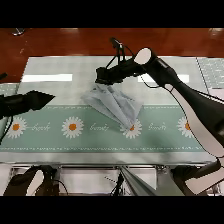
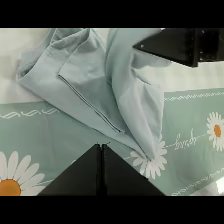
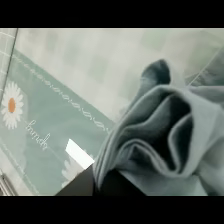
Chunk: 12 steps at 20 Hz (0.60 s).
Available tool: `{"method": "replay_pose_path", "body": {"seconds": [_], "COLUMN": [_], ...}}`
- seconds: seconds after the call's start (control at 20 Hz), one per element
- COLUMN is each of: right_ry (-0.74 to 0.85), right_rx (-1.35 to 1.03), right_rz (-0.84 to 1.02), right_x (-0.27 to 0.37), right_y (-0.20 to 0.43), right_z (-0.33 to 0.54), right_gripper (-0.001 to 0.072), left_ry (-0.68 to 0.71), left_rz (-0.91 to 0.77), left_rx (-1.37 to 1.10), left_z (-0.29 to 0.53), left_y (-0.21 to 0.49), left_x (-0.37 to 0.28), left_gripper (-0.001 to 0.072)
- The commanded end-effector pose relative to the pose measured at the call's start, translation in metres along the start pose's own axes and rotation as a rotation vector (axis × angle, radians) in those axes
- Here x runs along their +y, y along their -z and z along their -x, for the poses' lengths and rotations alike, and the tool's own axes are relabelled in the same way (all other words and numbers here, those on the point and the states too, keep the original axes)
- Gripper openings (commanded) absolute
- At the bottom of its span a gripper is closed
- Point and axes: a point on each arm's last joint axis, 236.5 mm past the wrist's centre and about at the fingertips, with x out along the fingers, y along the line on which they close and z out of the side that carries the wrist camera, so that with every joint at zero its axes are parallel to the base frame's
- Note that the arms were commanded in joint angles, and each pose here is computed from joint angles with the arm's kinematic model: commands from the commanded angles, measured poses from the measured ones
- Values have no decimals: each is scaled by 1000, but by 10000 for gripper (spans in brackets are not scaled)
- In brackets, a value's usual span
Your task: Fold the shirts.
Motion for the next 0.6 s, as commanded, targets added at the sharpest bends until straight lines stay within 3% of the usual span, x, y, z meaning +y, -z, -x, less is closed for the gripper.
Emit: {"method": "replay_pose_path", "body": {"seconds": [0.0, 0.35, 0.4, 0.45, 0.55], "right_ry": [10, 2, 0, -11, -30], "right_rx": [-32, -62, -56, -38, 10], "right_rz": [-25, -62, -76, -90, -99], "right_x": [-11, -12, -12, -10, -9], "right_y": [-9, -16, -14, -9, -4], "right_z": [-17, -21, -25, -27, -9], "right_gripper": [27, 34, 259, 593, 623], "left_ry": [-9, -23, -27, -33, -47], "left_rz": [23, 29, 29, 29, 28], "left_rx": [-7, -32, -43, -55, -84], "left_z": [-7, -8, -8, -8, -7], "left_y": [8, 2, -1, -4, -11], "left_x": [8, 13, 14, 15, 19], "left_gripper": [20, 20, 19, 20, 20]}}
